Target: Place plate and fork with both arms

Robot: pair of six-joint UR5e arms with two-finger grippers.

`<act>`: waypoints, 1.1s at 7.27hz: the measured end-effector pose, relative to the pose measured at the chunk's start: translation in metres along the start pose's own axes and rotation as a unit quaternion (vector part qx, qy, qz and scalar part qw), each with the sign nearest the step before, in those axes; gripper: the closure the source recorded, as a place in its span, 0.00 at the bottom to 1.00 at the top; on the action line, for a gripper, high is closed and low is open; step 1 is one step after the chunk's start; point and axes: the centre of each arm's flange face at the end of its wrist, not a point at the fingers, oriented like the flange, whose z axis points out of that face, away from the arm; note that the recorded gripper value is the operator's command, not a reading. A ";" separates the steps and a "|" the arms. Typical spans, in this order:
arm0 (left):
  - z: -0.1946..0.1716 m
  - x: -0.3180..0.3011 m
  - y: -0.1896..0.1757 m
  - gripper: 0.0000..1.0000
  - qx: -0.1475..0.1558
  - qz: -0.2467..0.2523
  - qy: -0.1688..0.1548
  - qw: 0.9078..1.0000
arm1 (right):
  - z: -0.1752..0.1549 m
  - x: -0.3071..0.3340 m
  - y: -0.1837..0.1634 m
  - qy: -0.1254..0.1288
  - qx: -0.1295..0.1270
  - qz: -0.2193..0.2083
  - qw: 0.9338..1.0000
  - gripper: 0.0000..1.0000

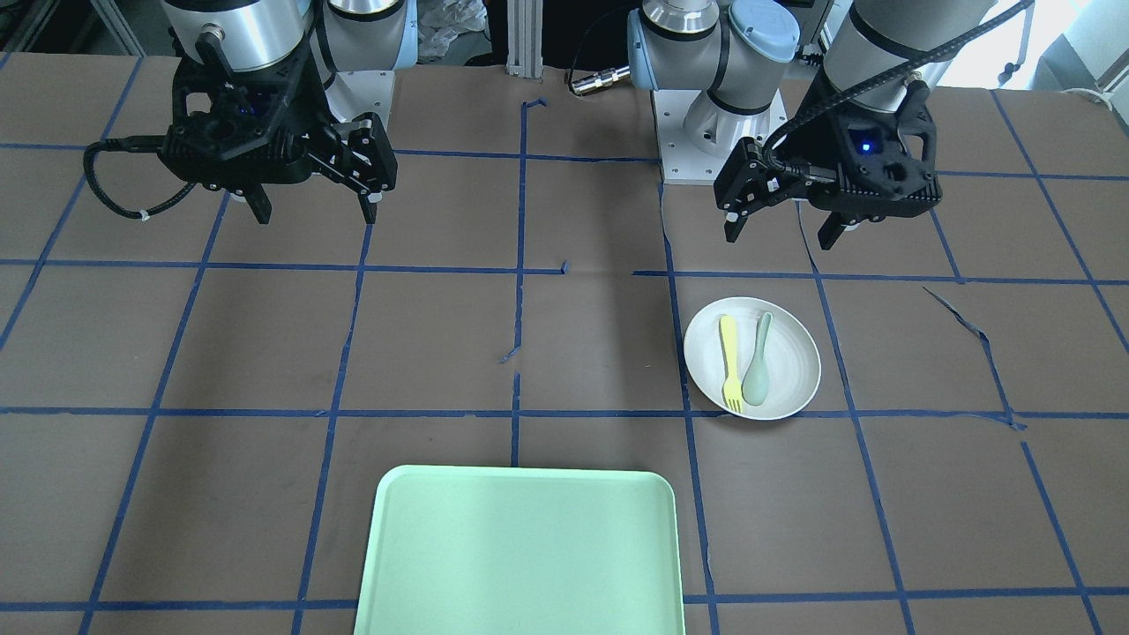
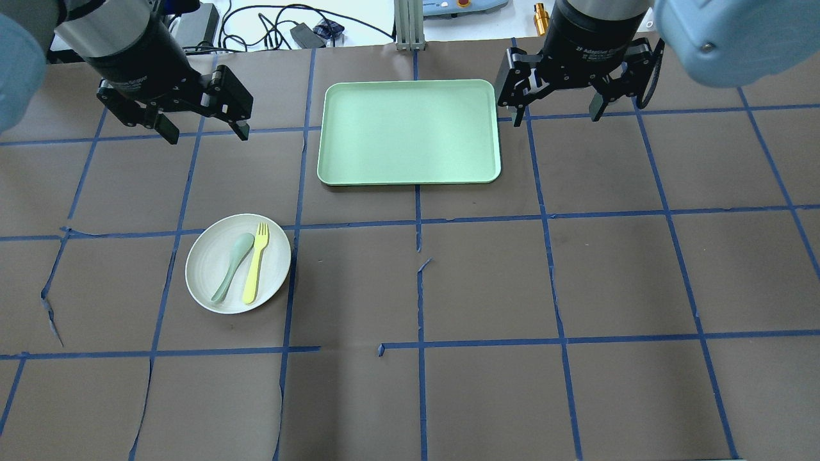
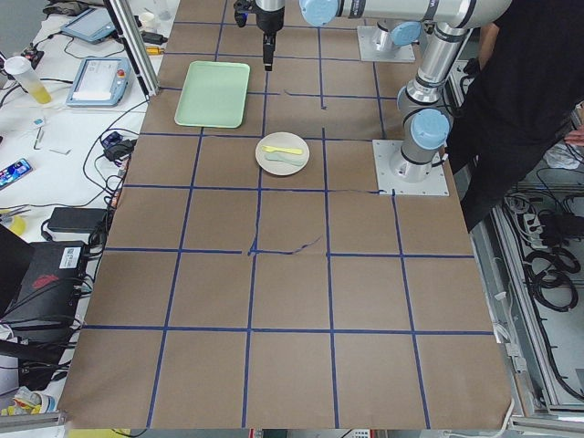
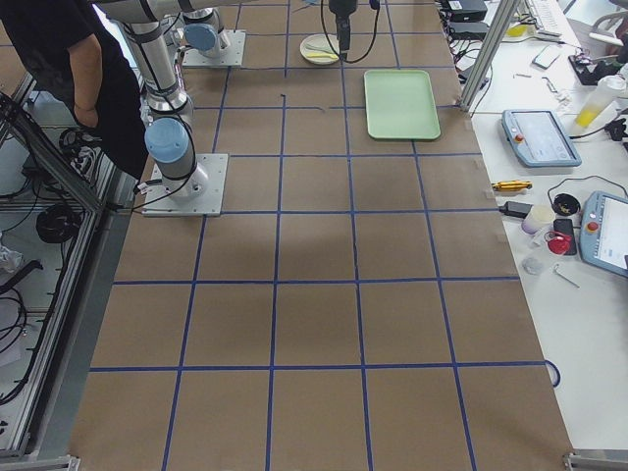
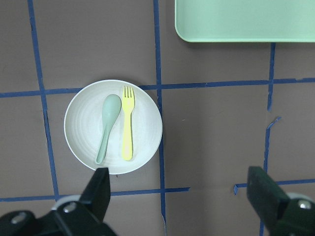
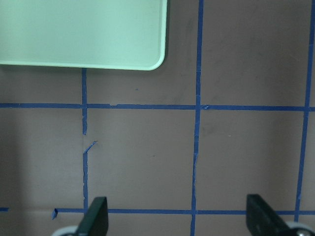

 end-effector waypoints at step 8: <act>-0.003 -0.002 0.004 0.00 0.001 0.001 -0.016 1.000 | 0.002 -0.001 0.001 0.000 -0.002 0.002 1.000 0.00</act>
